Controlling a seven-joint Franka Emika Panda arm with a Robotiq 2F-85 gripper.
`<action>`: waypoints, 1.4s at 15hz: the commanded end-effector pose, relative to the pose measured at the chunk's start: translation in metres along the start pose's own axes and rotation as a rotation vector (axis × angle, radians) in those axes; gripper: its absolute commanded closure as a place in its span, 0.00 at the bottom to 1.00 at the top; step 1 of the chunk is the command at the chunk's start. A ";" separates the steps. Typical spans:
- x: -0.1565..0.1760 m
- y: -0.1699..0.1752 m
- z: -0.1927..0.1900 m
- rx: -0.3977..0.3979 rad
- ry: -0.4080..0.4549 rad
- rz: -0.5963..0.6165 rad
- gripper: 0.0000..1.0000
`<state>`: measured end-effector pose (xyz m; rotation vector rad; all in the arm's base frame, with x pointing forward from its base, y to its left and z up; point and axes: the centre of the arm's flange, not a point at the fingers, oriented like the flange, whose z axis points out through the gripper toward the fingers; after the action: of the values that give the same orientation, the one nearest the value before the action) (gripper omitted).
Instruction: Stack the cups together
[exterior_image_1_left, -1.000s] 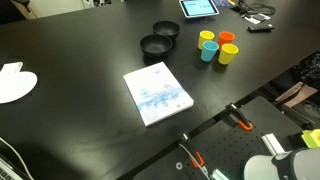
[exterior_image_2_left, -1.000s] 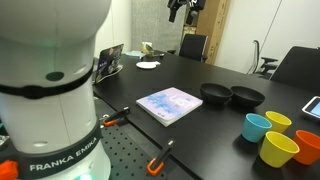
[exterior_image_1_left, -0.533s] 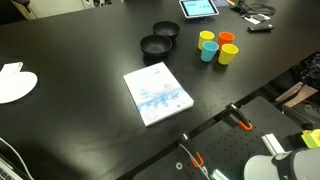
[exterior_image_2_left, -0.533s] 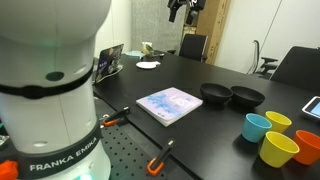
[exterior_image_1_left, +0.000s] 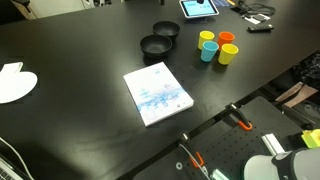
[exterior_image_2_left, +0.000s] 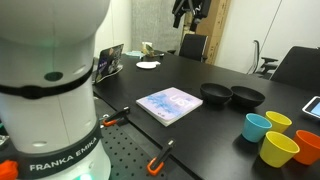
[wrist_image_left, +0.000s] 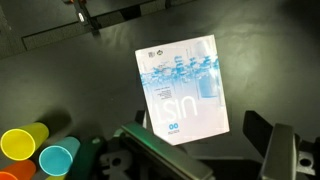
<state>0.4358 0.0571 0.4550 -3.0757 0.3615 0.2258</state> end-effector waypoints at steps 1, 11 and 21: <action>0.064 0.021 0.030 0.031 0.041 0.075 0.00; 0.193 0.147 0.048 0.020 0.235 0.302 0.00; 0.283 0.228 0.124 -0.084 0.238 0.435 0.00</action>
<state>0.6068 -0.2013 0.3028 -3.0504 0.9893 -0.1485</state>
